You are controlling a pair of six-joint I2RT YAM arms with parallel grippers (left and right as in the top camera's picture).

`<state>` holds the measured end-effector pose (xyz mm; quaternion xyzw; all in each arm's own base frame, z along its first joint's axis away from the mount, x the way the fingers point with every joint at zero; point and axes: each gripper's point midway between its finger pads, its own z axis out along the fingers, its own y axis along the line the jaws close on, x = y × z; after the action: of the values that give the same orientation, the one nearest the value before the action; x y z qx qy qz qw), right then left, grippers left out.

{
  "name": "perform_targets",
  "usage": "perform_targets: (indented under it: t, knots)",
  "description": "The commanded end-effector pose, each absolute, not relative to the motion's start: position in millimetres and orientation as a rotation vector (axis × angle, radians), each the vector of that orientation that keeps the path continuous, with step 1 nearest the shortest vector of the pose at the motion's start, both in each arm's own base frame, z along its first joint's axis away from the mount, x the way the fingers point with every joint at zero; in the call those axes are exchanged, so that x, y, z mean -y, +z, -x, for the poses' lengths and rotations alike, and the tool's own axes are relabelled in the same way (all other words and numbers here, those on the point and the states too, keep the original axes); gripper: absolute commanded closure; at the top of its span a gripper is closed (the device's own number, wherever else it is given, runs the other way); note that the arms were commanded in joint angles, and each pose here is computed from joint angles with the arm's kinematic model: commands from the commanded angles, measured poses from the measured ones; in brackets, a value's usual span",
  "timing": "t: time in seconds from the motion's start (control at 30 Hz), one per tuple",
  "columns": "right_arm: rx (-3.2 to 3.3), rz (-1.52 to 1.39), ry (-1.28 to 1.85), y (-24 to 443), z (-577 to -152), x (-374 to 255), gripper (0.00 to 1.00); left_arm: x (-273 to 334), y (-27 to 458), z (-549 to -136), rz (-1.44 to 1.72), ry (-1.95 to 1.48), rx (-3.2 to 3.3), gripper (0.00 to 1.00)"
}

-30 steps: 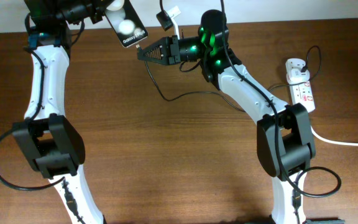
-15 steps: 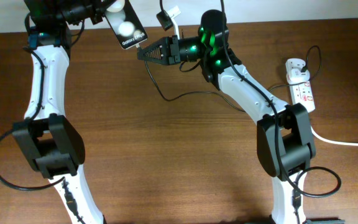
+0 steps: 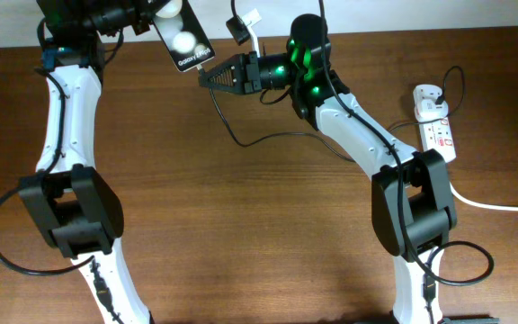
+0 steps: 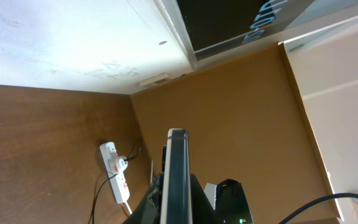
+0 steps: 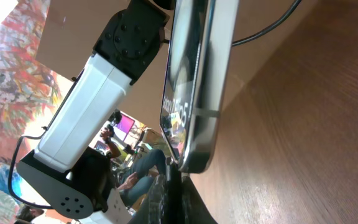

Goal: Plug charger to phone and switch on socket
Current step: 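Open the right gripper, release the plug, and pull it away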

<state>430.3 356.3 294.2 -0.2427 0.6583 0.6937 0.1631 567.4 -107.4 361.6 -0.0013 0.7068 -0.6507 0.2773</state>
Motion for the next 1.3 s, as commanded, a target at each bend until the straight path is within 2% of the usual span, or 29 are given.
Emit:
perform_targets:
  t: [0.0,0.57,1.17,1.27]
  knots:
    - [-1.862,0.691,1.96,295,-434,-357,0.96,117,373,-560,-0.046,-1.769,-1.894,1.0]
    - [-1.916,0.623,2.008,295,-434,-357,0.96,143,372,-529,-0.271,-1.86,-1.93,1.0]
    - [-1.901,0.285,1.973,307,-472,-357,0.96,159,372,-525,-0.35,-1.847,-1.91,1.0]
    - [-1.893,0.295,1.973,309,-472,-356,0.96,162,372,-514,-0.467,-1.85,-1.891,1.0]
